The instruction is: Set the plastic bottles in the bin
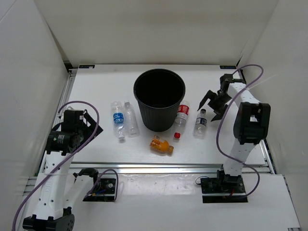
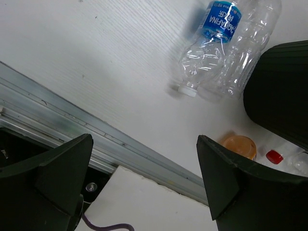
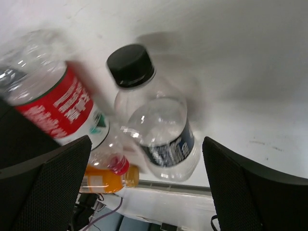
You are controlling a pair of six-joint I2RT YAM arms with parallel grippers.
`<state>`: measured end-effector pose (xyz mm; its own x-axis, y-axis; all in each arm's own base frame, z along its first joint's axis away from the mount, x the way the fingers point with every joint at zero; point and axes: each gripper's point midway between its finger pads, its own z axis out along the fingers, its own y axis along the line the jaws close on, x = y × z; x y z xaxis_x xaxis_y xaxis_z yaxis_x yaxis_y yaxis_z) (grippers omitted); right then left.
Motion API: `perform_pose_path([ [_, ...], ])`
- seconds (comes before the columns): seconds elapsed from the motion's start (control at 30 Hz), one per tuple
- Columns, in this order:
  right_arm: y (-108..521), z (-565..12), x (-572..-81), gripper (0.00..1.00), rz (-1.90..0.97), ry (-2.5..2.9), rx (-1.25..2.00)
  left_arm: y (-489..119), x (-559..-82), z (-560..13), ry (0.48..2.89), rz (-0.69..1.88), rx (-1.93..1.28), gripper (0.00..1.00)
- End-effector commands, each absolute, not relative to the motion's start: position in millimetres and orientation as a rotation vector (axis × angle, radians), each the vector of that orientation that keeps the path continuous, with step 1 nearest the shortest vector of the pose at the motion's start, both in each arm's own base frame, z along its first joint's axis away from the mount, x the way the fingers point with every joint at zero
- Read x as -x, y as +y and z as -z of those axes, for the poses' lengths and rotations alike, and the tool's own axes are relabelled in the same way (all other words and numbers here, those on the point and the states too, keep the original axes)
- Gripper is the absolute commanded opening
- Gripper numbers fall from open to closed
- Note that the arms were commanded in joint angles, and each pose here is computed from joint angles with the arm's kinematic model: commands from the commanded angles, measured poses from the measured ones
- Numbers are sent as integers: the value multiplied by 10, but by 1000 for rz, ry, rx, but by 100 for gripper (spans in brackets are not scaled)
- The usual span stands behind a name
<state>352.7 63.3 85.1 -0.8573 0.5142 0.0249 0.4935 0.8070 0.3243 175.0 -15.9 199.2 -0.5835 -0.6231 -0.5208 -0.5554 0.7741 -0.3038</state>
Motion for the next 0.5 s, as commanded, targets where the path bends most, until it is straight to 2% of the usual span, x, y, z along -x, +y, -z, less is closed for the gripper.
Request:
perform_pose_path([
  [0.0, 632, -709, -3617, 100, -456, 2930, -756, -160, -1667, -1982, 2358, 139, 898, 100],
  [0.13, 659, -494, -3578, 100, -429, 2983, -782, -161, -1656, -1959, 2371, 132, 913, 100],
  [0.17, 659, -423, -3536, 93, -423, 3005, -793, -177, -1655, -1959, 2375, 143, 911, 100],
  [0.3, 706, -336, -3491, 75, -433, 3023, -786, -180, -1615, -1875, 2394, 134, 944, 100],
  [0.37, 705, -308, -3425, 75, -431, 3032, -790, -201, -1609, -1828, 2413, 138, 958, 100],
  [0.47, 704, -369, -3304, 64, -432, 3029, -789, -206, -1660, -1802, 2410, 140, 957, 100],
])
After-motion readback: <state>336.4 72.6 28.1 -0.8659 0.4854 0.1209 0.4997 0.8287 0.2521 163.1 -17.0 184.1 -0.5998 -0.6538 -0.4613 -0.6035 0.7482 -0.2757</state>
